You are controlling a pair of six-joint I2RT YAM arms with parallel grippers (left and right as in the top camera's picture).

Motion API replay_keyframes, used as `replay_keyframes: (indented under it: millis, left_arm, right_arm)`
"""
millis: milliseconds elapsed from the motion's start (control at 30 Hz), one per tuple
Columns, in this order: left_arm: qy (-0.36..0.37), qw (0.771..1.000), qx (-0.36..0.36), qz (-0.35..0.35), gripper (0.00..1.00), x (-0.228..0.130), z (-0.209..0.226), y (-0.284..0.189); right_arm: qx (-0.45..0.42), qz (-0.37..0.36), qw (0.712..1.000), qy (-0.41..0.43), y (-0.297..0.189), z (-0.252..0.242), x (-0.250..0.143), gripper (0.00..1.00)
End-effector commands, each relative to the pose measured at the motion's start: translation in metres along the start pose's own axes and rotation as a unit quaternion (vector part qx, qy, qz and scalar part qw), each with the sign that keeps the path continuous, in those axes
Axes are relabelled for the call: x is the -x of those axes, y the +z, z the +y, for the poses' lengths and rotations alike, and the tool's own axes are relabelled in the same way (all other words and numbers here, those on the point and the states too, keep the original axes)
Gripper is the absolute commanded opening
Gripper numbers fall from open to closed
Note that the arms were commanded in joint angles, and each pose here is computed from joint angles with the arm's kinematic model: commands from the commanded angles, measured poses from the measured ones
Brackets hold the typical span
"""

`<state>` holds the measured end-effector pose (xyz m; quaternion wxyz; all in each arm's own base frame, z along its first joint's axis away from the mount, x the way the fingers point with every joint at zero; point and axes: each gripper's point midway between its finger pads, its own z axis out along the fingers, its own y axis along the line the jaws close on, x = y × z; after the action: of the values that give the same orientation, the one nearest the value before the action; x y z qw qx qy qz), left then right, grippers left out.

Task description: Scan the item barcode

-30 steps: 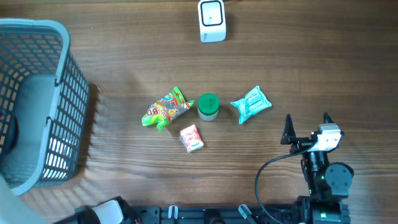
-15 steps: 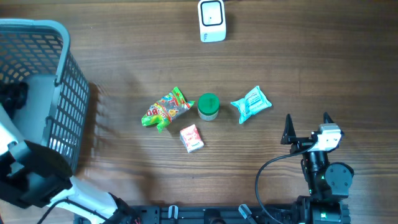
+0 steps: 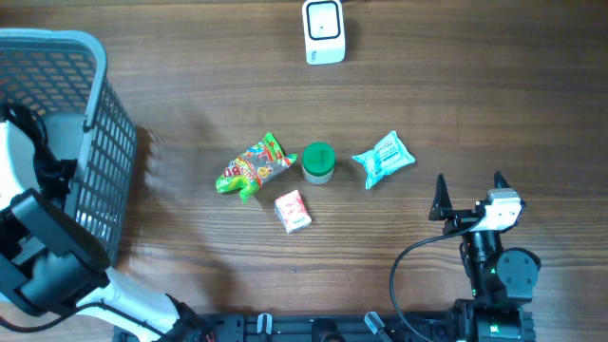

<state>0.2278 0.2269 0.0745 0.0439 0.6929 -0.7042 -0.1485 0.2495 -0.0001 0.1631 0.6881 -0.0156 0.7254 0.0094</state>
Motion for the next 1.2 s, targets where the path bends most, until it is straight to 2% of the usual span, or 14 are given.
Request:
replay_keyframes:
  millis: [0, 200, 267, 300, 333, 367, 433, 533, 633, 800, 900, 933, 1167]
  left_arm:
    - [0.008, 1.0, 0.002, 0.009, 1.0, -0.01, -0.001, 0.024]
    - [0.01, 1.0, 0.005, 0.023, 1.0, -0.027, 0.003, 0.053]
    - [0.016, 0.999, 0.022, 0.031, 0.73, -0.036, 0.012, 0.062]
    - [0.018, 0.999, 0.029, 0.033, 0.44, -0.037, 0.015, 0.064]
    - [0.021, 0.998, 0.04, 0.04, 0.24, -0.043, 0.021, 0.067]
    - [0.024, 0.997, 0.049, 0.047, 0.14, -0.047, 0.026, 0.069]
    - [0.03, 0.996, 0.066, 0.059, 0.04, -0.054, 0.035, 0.07]
    - [0.035, 0.994, 0.082, 0.061, 0.04, -0.054, 0.043, 0.063]
    - [0.03, 0.996, 0.068, 0.051, 0.04, -0.036, 0.036, 0.029]
    - [0.011, 0.999, -0.027, -0.018, 0.04, 0.02, 0.02, -0.099]
    - [0.005, 0.995, -0.08, -0.056, 0.04, 0.036, 0.024, -0.153]
    - [0.027, 0.989, -0.13, -0.064, 0.04, 0.034, 0.02, -0.177]
    - [0.032, 0.969, -0.241, -0.038, 0.04, 0.009, 0.019, -0.218]
  right_arm:
    - [-0.003, -0.005, 1.0, -0.006, 0.0, -0.001, 0.002, 1.0]
    - [-0.003, -0.005, 1.0, -0.007, 0.0, -0.001, 0.002, 1.0]
    - [-0.003, -0.005, 1.0, -0.007, 0.0, -0.001, 0.002, 1.0]
    - [-0.003, -0.005, 1.0, -0.007, 0.0, -0.001, 0.002, 1.0]
    - [-0.003, -0.005, 1.0, -0.007, 0.0, -0.001, 0.002, 1.0]
    - [-0.003, -0.005, 1.0, -0.007, 0.0, -0.001, 0.002, 1.0]
    - [-0.003, -0.005, 1.0, -0.007, 0.0, -0.001, 0.002, 1.0]
    - [-0.003, -0.005, 1.0, -0.007, 0.0, -0.001, 0.002, 1.0]
    - [-0.003, -0.005, 1.0, -0.007, 0.0, -0.001, 0.002, 1.0]
    - [-0.003, -0.005, 1.0, -0.007, 0.0, -0.001, 0.002, 1.0]
    - [-0.003, -0.005, 1.0, -0.007, 0.0, -0.001, 0.002, 1.0]
    - [-0.003, -0.005, 1.0, -0.007, 0.0, -0.001, 0.002, 1.0]
    - [-0.003, -0.005, 1.0, -0.006, 0.0, -0.001, 0.002, 1.0]
